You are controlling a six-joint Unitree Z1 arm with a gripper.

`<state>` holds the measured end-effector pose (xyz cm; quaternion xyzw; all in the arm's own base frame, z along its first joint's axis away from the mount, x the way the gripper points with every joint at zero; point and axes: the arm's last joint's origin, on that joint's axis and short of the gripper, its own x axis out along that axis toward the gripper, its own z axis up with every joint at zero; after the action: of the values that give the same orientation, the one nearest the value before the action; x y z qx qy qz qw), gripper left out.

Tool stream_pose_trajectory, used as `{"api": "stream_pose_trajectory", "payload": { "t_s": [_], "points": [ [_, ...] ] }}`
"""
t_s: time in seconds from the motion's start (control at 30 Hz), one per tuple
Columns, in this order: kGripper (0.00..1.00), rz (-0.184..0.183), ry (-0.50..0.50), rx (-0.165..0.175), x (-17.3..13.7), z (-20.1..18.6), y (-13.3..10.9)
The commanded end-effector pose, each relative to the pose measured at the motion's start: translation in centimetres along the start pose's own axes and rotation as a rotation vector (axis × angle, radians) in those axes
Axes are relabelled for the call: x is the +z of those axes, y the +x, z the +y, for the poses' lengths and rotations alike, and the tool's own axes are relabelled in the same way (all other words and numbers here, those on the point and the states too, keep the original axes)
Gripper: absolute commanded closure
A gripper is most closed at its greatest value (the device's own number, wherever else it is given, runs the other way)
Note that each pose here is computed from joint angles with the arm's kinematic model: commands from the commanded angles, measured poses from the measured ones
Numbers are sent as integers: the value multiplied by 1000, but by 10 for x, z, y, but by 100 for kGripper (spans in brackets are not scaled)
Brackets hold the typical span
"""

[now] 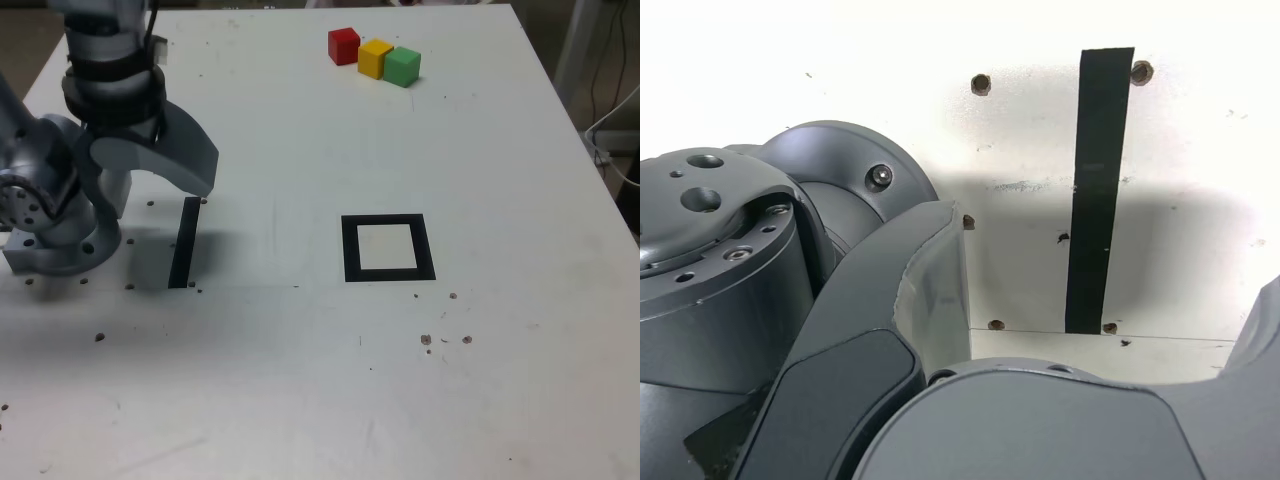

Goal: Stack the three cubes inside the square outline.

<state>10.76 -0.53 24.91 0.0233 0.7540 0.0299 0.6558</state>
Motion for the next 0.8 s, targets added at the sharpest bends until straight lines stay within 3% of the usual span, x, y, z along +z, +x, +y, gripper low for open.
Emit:
{"api": "stream_pose_trajectory", "payload": {
  "t_s": [0.0, 0.77],
  "points": [
    [0, 7, -1, 3, 1, 0, 1],
    [0, 19, 0, -7, 10, -1, -5]
  ]
}}
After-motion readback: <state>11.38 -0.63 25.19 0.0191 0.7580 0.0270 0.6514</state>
